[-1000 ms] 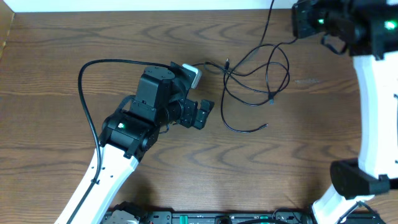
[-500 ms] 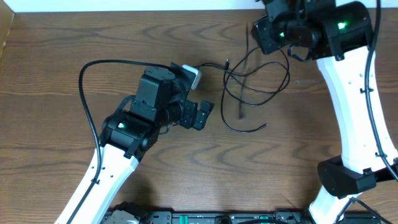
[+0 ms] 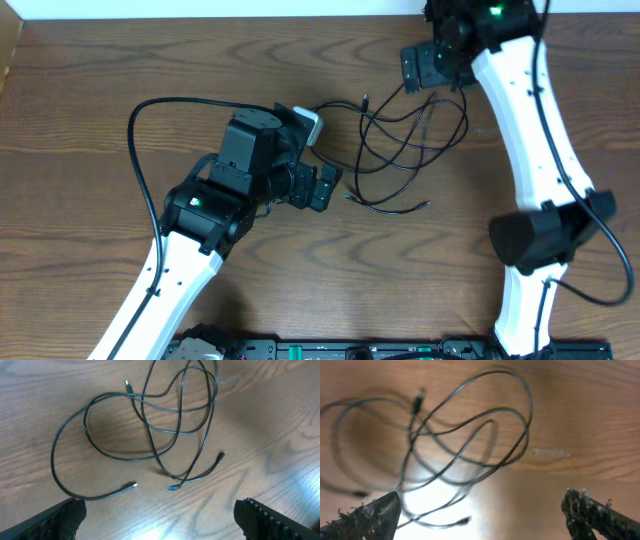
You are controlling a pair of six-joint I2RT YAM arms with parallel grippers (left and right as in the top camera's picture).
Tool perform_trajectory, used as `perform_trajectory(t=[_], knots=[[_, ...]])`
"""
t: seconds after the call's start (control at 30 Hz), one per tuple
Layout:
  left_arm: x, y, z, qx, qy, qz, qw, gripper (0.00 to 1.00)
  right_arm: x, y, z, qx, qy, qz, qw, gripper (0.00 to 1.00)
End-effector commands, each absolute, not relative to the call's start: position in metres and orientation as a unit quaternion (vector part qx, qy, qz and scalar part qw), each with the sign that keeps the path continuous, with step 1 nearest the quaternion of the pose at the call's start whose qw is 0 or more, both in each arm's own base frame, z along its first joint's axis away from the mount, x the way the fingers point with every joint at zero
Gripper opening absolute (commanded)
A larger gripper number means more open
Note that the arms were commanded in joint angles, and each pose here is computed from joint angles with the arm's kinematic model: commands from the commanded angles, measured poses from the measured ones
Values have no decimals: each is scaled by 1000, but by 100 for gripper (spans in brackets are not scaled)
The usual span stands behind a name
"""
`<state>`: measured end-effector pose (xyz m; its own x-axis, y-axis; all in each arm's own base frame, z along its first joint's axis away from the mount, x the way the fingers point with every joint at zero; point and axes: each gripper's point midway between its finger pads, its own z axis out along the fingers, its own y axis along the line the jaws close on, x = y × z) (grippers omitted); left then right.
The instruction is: Untangle cables
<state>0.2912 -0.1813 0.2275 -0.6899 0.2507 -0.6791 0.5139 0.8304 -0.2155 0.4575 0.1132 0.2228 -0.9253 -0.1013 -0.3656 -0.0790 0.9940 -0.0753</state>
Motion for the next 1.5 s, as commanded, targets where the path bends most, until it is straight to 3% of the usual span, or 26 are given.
perform_trajectory(t=[0.0,0.13,0.33,0.6,0.67,0.8,1.33,1.47], knots=[[289,-183,229,226,895,-202,329,100,485,83,195,-39,979,-76,185,99],[289,-183,229,228,894,-201,329,100,518,61,160,-37,980,-63,186,99],[288,-183,228,228,895,-200,327,100,537,46,111,-45,986,-4,160,91],[284,-181,224,228,900,-198,316,100,534,56,67,-197,971,46,124,89],[283,-180,223,227,901,-197,312,100,534,56,60,-253,959,40,120,82],[281,-180,221,227,903,-197,308,100,533,56,49,-291,950,37,112,80],[280,-180,220,227,904,-197,305,100,571,44,7,-256,953,28,158,84],[275,-184,219,236,903,-199,300,100,580,37,-1,-234,956,42,173,80]])
